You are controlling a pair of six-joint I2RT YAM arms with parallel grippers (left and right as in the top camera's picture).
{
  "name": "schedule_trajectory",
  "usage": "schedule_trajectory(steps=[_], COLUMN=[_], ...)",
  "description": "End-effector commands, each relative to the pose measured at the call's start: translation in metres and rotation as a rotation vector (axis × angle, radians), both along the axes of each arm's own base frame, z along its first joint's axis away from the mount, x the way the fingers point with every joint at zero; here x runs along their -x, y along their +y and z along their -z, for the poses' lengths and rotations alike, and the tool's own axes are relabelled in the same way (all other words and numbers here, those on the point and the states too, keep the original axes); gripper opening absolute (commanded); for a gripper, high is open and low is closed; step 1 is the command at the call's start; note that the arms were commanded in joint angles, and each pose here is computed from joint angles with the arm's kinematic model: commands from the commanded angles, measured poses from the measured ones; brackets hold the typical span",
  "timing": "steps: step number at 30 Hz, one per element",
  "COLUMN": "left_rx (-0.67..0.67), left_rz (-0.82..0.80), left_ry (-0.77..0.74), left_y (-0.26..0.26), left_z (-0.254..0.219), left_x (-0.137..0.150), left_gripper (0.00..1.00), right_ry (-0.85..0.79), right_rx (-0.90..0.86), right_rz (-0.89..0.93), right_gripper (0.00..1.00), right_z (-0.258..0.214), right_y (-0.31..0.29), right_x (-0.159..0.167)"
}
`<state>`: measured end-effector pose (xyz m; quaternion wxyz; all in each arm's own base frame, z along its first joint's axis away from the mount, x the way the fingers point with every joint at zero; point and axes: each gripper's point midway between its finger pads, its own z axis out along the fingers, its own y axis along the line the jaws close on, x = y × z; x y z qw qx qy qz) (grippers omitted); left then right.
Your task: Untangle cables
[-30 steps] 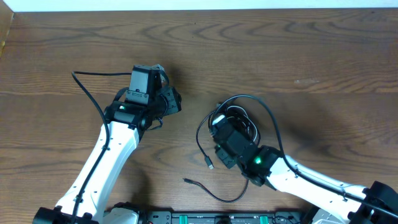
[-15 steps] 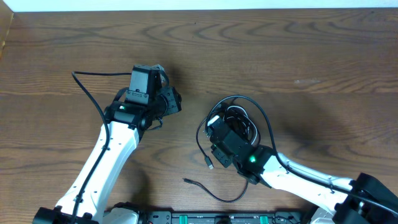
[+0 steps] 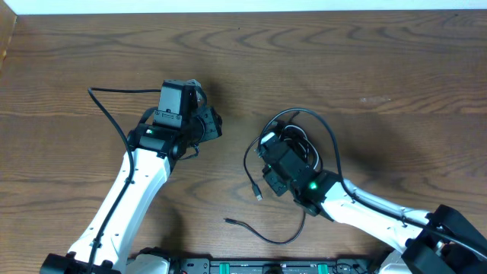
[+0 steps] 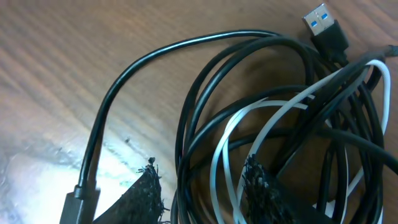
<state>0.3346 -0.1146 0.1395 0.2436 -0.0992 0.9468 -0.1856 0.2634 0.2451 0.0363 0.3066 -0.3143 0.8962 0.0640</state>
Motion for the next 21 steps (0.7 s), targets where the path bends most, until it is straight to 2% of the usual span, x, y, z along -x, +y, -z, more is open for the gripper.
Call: schedule_trajectory(steps=[1,12,18,19,21], left_rx=[-0.006,-0.009,-0.009,-0.009,-0.009], left_rz=[-0.011,-0.011,-0.011,-0.011,-0.011], left_ry=[-0.039,-0.028,-0.028,-0.028,-0.028], left_y=[0.003,0.003,0.003,0.003,0.003], left_z=[-0.015,-0.013,-0.013,-0.013,-0.013], left_x=[-0.004,-0.002,-0.002,-0.002,-0.002], left_gripper=[0.47,0.47,0.47,0.47,0.47], right_ry=[0.009,0.063,0.069,0.069,0.075], right_rx=[-0.006,0.044,0.034,0.034,0.04], right_rz=[0.001,0.038,0.045,0.044,0.045], right_gripper=[0.42,0.39,0.31,0.28,0.11], right_z=[0.0,0.026,0.025,0.025,0.023], right_y=[0.0,-0.013,-0.013,-0.012,-0.012], right_x=[-0.005,-0.008,-0.008,-0.009,-0.009])
